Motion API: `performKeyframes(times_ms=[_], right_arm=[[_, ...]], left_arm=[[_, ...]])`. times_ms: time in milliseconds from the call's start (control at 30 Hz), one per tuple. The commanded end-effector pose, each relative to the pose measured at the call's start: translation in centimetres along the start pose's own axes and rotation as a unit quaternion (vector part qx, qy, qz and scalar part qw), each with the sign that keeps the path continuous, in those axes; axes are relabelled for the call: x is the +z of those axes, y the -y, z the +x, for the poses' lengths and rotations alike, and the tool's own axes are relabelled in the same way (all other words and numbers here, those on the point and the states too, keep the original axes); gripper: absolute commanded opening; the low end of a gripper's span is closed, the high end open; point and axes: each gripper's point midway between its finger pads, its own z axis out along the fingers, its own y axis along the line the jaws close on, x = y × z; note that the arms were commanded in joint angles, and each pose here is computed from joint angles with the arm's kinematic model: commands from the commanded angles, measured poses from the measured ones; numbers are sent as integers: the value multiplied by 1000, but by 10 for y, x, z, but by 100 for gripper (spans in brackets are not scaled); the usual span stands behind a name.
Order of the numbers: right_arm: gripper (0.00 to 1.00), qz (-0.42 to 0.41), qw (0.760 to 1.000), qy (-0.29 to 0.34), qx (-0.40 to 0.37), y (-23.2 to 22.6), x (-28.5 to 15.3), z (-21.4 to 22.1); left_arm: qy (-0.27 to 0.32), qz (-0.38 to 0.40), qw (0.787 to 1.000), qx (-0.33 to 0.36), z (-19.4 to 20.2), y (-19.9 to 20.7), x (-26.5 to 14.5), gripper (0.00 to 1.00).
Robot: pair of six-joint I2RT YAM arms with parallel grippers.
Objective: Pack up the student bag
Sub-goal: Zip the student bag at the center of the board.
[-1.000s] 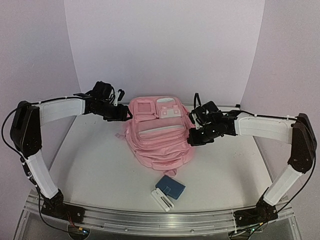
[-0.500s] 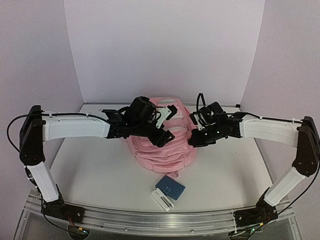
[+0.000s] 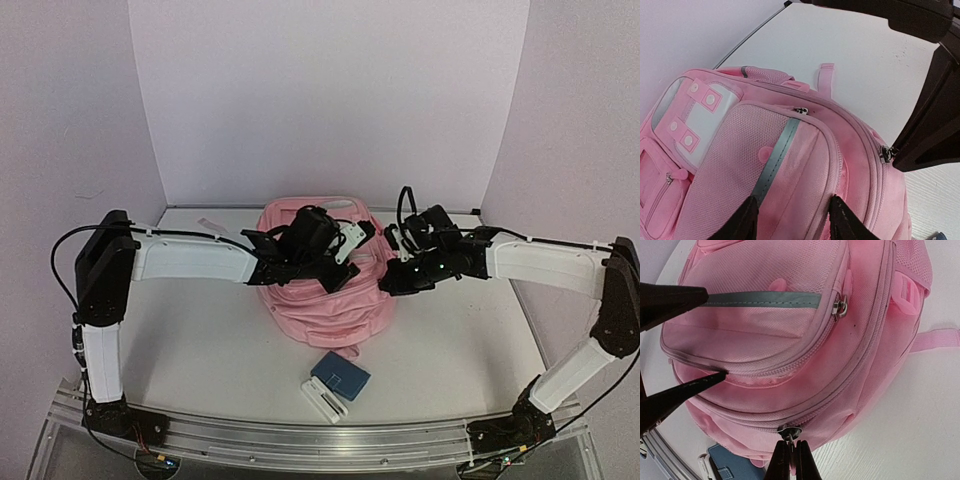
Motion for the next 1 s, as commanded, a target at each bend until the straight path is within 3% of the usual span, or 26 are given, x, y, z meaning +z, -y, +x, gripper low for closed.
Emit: performKeyframes(times_ms=[0, 67, 233, 300, 333, 433, 500, 967], right_arm=[[0, -31, 998, 46, 2, -15, -23, -21], [0, -34, 998, 55, 4, -17, -28, -25], [0, -32, 997, 66, 8, -16, -34, -31], [0, -33, 997, 66, 8, -17, -33, -31], [0, -32, 997, 65, 10, -16, -31, -31], [0, -11, 997, 67, 21, -6, -28, -32], [0, 1, 997, 68, 28, 3, -26, -32], [0, 64, 996, 59, -5, 44, -9, -48]], left_arm=[[37, -40, 998, 22, -28, -3, 4, 38], [32, -38, 998, 34, -24, 5, 6, 34], [20, -20, 999, 42, -10, 19, 7, 42], [13, -26, 999, 45, -5, 17, 9, 40], [10, -30, 998, 46, -3, 16, 11, 36], [10, -46, 998, 41, -3, 11, 9, 7], [16, -51, 998, 37, -4, 9, 4, 0], [9, -64, 997, 46, 25, -5, -58, 0]])
